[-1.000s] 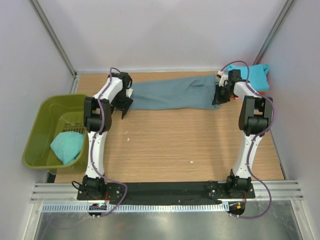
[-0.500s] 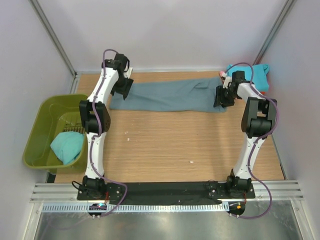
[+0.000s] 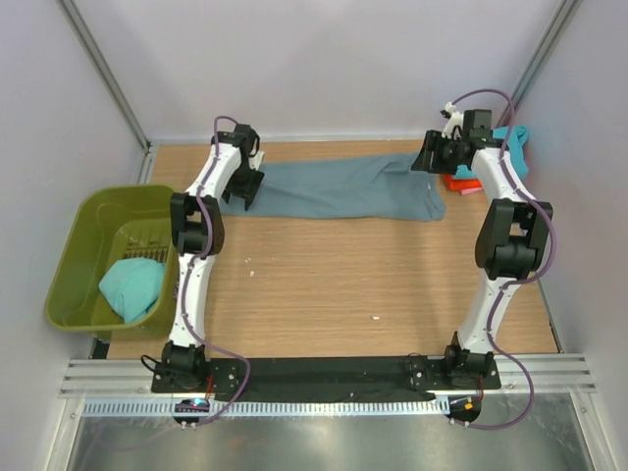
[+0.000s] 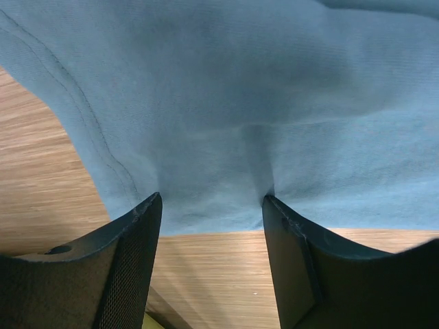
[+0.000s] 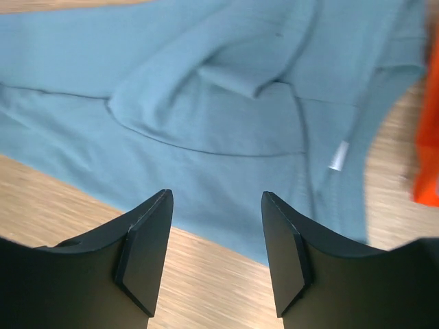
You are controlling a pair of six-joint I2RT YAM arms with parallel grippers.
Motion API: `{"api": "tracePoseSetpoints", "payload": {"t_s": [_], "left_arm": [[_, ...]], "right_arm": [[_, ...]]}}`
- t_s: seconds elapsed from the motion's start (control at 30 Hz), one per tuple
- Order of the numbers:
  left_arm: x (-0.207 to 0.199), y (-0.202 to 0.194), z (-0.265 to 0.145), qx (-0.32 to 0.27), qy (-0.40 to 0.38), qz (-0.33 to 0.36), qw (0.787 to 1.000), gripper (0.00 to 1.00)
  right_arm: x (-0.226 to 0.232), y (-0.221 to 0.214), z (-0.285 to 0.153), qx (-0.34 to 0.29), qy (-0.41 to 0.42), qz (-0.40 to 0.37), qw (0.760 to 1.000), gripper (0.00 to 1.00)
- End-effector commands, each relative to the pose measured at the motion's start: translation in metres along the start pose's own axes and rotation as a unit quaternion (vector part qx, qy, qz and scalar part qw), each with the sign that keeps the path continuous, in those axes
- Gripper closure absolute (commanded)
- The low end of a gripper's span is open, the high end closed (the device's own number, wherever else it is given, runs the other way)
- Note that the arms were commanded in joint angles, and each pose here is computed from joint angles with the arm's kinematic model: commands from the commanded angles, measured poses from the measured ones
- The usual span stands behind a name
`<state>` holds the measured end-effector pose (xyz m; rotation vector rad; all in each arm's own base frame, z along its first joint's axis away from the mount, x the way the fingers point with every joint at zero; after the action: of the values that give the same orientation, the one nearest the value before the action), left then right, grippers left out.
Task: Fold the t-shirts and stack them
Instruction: Fold the tshirt
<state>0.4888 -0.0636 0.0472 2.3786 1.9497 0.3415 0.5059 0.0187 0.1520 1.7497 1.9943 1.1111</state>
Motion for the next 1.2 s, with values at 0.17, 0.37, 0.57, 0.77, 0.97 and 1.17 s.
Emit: {"api": "tracePoseSetpoints", "payload": {"t_s": [0.17, 0.37, 0.57, 0.77, 0.97, 1.17], "left_arm": [[0.008, -0.020, -0.008, 0.024, -0.006, -0.010, 1.000, 0.40], [0.002, -0.037, -0.018, 0.045, -0.015, -0.007, 0.999, 0.41], [-0.009, -0.054, -0.024, 0.065, -0.025, 0.006, 0.998, 0.41], [-0.018, -0.069, -0.029, 0.083, -0.033, 0.013, 0.996, 0.41], [-0.024, -0.087, -0.031, 0.106, -0.044, 0.010, 0.993, 0.41], [-0.032, -0.119, -0.051, 0.127, -0.068, 0.007, 0.989, 0.42]], "right_arm": [[0.048, -0.041, 0.047, 0.052, 0.075, 0.022, 0.996, 0.39], [0.037, -0.064, 0.063, 0.090, 0.054, 0.035, 0.994, 0.39], [0.020, -0.092, 0.050, 0.129, 0.013, 0.035, 0.991, 0.39], [0.004, -0.129, 0.031, 0.165, -0.016, 0.053, 0.985, 0.38], [0.013, -0.145, 0.010, 0.177, -0.017, 0.066, 0.982, 0.37], [0.016, -0.150, -0.011, 0.180, -0.026, 0.063, 0.981, 0.36]]}}
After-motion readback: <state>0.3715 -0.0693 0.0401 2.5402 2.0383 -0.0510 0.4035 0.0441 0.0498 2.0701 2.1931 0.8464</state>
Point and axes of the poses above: each gripper's point midway between its finger pads, its own z axis out along the fingers, its own x axis along the line the jaws close on, y = z × x, the point moved 2 cm from there along -z, back along the fingers, and after that the axes turned 6 degrees about -z, right-handed, at the moved point
